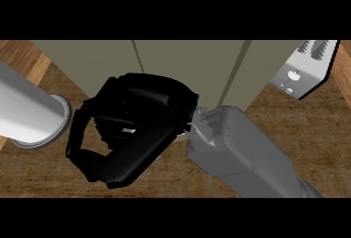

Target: Pick up the bottled water, place it into the cabinet and close the cabinet

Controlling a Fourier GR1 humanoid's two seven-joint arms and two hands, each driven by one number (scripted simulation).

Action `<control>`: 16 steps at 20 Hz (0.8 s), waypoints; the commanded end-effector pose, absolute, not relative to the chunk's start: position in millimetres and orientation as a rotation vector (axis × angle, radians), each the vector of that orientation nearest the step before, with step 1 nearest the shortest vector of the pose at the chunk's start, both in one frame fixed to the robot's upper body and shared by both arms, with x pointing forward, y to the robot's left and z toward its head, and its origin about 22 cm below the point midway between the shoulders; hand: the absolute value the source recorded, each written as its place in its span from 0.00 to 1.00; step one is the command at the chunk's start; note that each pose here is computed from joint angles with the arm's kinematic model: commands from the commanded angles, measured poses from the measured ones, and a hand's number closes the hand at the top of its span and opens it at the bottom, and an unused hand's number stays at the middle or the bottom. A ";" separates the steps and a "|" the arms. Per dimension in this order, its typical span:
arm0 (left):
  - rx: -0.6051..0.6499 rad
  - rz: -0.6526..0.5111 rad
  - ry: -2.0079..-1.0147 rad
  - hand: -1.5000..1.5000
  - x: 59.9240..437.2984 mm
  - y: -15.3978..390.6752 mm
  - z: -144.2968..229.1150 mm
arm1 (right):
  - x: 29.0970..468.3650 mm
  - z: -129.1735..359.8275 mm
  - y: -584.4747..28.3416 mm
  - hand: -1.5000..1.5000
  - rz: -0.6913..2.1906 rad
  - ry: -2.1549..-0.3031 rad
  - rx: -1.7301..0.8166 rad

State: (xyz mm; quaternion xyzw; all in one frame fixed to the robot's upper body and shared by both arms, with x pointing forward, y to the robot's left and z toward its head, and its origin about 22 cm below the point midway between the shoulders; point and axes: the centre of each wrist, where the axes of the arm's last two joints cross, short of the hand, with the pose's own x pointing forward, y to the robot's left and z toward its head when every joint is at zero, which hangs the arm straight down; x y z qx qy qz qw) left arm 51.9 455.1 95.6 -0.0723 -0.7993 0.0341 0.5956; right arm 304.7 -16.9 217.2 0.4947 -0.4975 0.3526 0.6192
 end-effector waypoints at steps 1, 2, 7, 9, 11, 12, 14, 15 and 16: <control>-0.183 0.097 -1.900 0.00 38.3 455.9 94.4 | 332.6 192.7 -32.4 1.00 0.749 -1.149 1.117; -0.198 0.091 -1.895 0.00 40.9 465.8 96.9 | 342.8 186.6 -40.4 1.00 0.726 -1.144 1.113; -0.186 0.099 -1.896 0.00 32.0 450.5 87.6 | 363.1 171.6 -63.0 1.00 0.627 -1.223 1.025; -0.194 0.089 -1.895 0.00 37.6 468.9 95.5 | 366.3 179.6 -53.7 1.00 0.648 -1.298 1.014; -0.209 0.087 -1.893 0.00 48.2 461.1 81.4 | 389.8 203.3 -79.1 1.00 0.646 -1.348 1.014; -0.199 0.076 -1.883 0.00 49.0 459.1 98.1 | 389.9 175.4 -73.1 1.00 0.668 -1.351 0.983; -0.204 0.086 -1.889 0.00 43.8 452.0 85.8 | 394.6 188.1 -82.3 1.00 0.659 -1.404 0.948; -0.195 0.081 -1.878 0.00 47.5 452.4 87.7 | 393.3 196.7 -62.2 1.00 0.674 -1.429 0.960; -0.199 0.079 -1.875 0.00 41.7 451.9 87.6 | 393.8 196.6 -63.3 1.00 0.654 -1.458 0.940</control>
